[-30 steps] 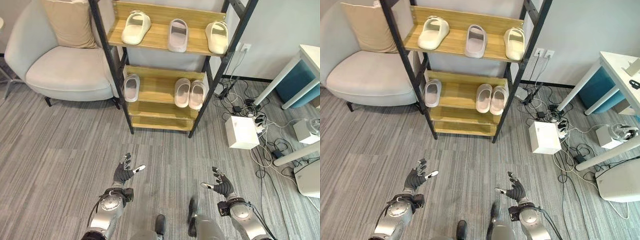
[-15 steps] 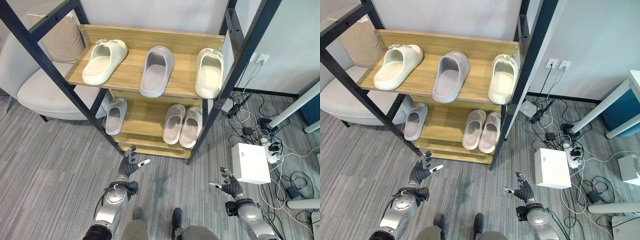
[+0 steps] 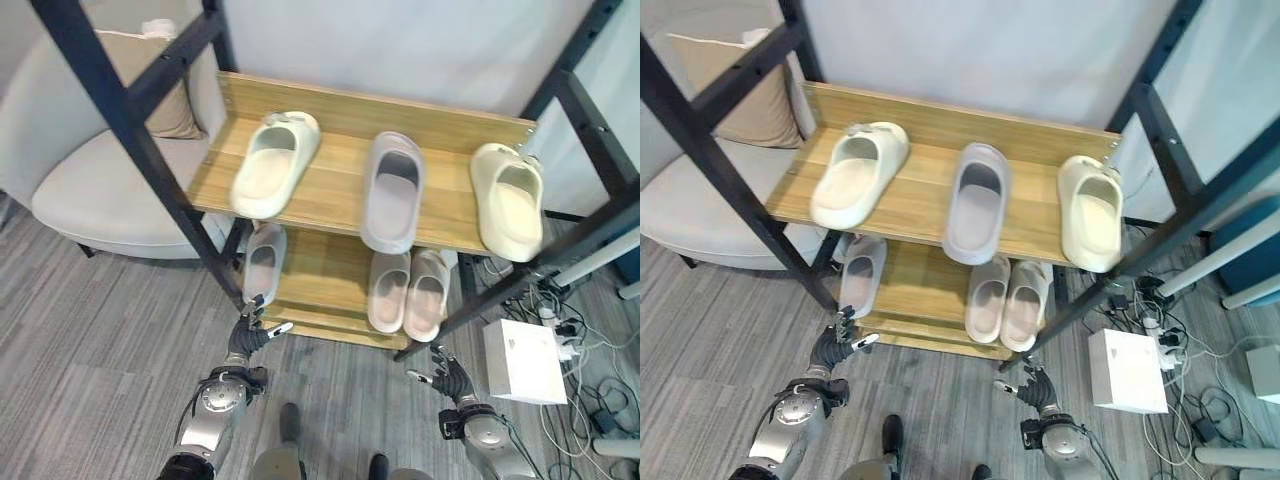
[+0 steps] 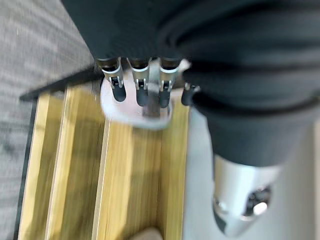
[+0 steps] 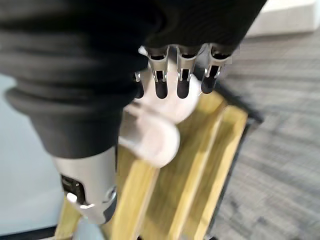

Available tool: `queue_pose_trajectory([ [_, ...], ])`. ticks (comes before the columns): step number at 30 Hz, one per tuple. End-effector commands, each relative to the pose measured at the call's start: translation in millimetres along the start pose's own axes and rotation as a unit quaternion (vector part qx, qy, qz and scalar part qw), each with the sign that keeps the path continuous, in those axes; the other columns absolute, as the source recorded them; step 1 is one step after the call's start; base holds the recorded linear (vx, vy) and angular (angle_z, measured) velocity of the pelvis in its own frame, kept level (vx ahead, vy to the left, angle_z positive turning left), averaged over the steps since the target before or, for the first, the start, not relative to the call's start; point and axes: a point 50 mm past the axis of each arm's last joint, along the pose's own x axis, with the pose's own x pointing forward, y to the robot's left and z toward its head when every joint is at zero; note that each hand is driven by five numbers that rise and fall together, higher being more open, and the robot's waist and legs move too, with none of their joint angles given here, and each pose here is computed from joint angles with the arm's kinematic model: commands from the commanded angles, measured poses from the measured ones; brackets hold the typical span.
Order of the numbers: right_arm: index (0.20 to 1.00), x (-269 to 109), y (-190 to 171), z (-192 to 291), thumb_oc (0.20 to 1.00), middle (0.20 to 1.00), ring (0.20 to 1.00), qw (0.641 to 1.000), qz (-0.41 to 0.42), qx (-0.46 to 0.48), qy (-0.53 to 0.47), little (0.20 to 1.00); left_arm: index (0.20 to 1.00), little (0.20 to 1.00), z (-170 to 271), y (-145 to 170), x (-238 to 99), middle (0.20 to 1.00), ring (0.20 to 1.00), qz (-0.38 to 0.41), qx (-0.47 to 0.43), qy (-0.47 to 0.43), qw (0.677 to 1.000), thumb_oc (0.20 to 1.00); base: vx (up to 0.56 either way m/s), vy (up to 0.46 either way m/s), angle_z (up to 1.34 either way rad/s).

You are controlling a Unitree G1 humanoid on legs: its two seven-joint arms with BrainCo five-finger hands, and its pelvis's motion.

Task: Arrange the slippers neatly on the shoe rack.

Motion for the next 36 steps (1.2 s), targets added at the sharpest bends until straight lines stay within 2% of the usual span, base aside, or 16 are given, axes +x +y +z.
queue_pose_trajectory([
  [1, 1.0, 5.8, -14.4, 24.3, 1.0, 1.0, 1.0, 0.992, -0.024, -0.112, -0.057, 1.0, 1.0, 1.0, 6.9, -1.5, -4.8, 1.0, 1.0, -0.002, 0.002, -0.031, 1.0, 1.0, -0.07, 0.104, -0.02],
  [2, 1.0, 8.4, -11.5, 41.4, 1.0, 1.0, 1.0, 0.981, -0.022, -0.167, -0.096, 1.0, 1.0, 1.0, 9.0, -1.0, -4.7, 1.0, 1.0, -0.004, 0.011, -0.037, 0.999, 1.0, -0.08, 0.056, -0.19],
  [4, 1.0, 6.2, -10.1, 60.2, 1.0, 1.0, 1.0, 0.965, -0.019, -0.217, -0.144, 1.0, 1.0, 1.0, 12.0, -2.3, -3.9, 1.0, 1.0, -0.01, 0.02, -0.045, 0.999, 1.0, -0.03, 0.0, -0.3],
  [9, 1.0, -20.4, 4.4, 108.9, 1.0, 1.0, 1.0, 0.911, 0.021, -0.299, -0.282, 1.0, 1.0, 1.0, 14.0, -7.8, -2.7, 1.0, 1.0, -0.017, 0.028, -0.053, 0.998, 1.0, 0.03, -0.037, -0.03],
  [13, 1.0, -58.0, 15.9, 143.6, 1.0, 1.0, 1.0, 0.871, 0.049, -0.291, -0.393, 1.0, 1.0, 1.0, 14.8, -12.3, -4.7, 1.0, 1.0, -0.024, 0.045, -0.06, 0.997, 1.0, 0.01, -0.008, 0.0],
  [14, 1.0, -58.1, 15.8, 143.5, 1.0, 1.0, 1.0, 0.871, 0.049, -0.291, -0.393, 1.0, 1.0, 1.0, 14.7, -12.5, -4.8, 1.0, 1.0, -0.024, 0.045, -0.06, 0.997, 1.0, 0.0, 0.0, 0.0],
  [15, 1.0, -76.5, 19.9, 158.0, 1.0, 1.0, 1.0, 0.853, 0.061, -0.273, -0.441, 1.0, 1.0, 1.0, 15.9, -13.8, -5.3, 1.0, 1.0, -0.026, 0.05, -0.065, 0.996, 1.0, 0.0, 0.0, 0.0],
  [16, 1.0, -77.2, 19.3, 157.8, 1.0, 1.0, 1.0, 0.853, 0.062, -0.273, -0.44, 1.0, 1.0, 1.0, 15.6, -14.3, -5.5, 1.0, 1.0, -0.027, 0.05, -0.065, 0.996, 1.0, 0.0, 0.0, 0.0],
  [18, 1.0, -97.9, 17.4, 178.2, 1.0, 1.0, 1.0, 0.821, 0.057, -0.267, -0.501, 1.0, 1.0, 1.0, 17.1, -16.1, -6.1, 1.0, 1.0, -0.032, 0.058, -0.072, 0.995, 1.0, 0.0, 0.0, 0.0],
  [19, 1.0, -107.6, 13.9, 192.0, 1.0, 1.0, 1.0, 0.798, 0.039, -0.269, -0.537, 1.0, 1.0, 1.0, 16.7, -16.4, -7.9, 1.0, 1.0, -0.034, 0.06, -0.075, 0.995, 1.0, 0.0, 0.0, 0.0],
  [20, 1.0, -107.9, 13.7, 192.0, 1.0, 1.0, 1.0, 0.798, 0.039, -0.269, -0.537, 1.0, 1.0, 1.0, 16.7, -16.6, -8.0, 1.0, 1.0, -0.034, 0.06, -0.075, 0.995, 1.0, 0.0, 0.008, -0.05],
  [21, 1.0, -114.5, 6.9, 205.7, 1.0, 1.0, 1.0, 0.775, 0.002, -0.274, -0.57, 1.0, 1.0, 1.0, 17.7, -16.3, -9.0, 1.0, 1.0, -0.034, 0.057, -0.078, 0.995, 1.0, 0.0, 0.008, -0.03],
  [26, 1.0, -116.1, -11.8, 241.6, 1.0, 1.0, 1.0, 0.703, -0.136, -0.299, -0.63, 1.0, 1.0, 1.0, 16.2, -20.4, -11.1, 1.0, 1.0, -0.038, 0.051, -0.077, 0.995, 1.0, 0.0, 0.008, 0.0],
  [27, 1.0, -111.3, -15.7, 258.7, 1.0, 1.0, 1.0, 0.678, -0.182, -0.306, -0.643, 1.0, 1.0, 1.0, 15.3, -23.7, -11.8, 1.0, 1.0, -0.044, 0.046, -0.075, 0.995, 1.0, 0.02, 0.032, -0.01],
  [32, 1.0, -98.6, -20.3, 289.3, 1.0, 1.0, 1.0, 0.642, -0.244, -0.319, -0.653, 1.0, 1.0, 1.0, 14.5, -27.1, -11.0, 1.0, 1.0, -0.051, 0.034, -0.071, 0.996, 1.0, 0.02, 0.029, 0.07],
  [36, 1.0, -72.8, -30.0, 312.8, 1.0, 1.0, 1.0, 0.631, -0.292, -0.358, -0.623, 1.0, 1.0, 1.0, 10.7, -24.2, -12.5, 1.0, 1.0, -0.057, 0.029, -0.062, 0.996, 1.0, 0.02, 0.032, 0.24],
])
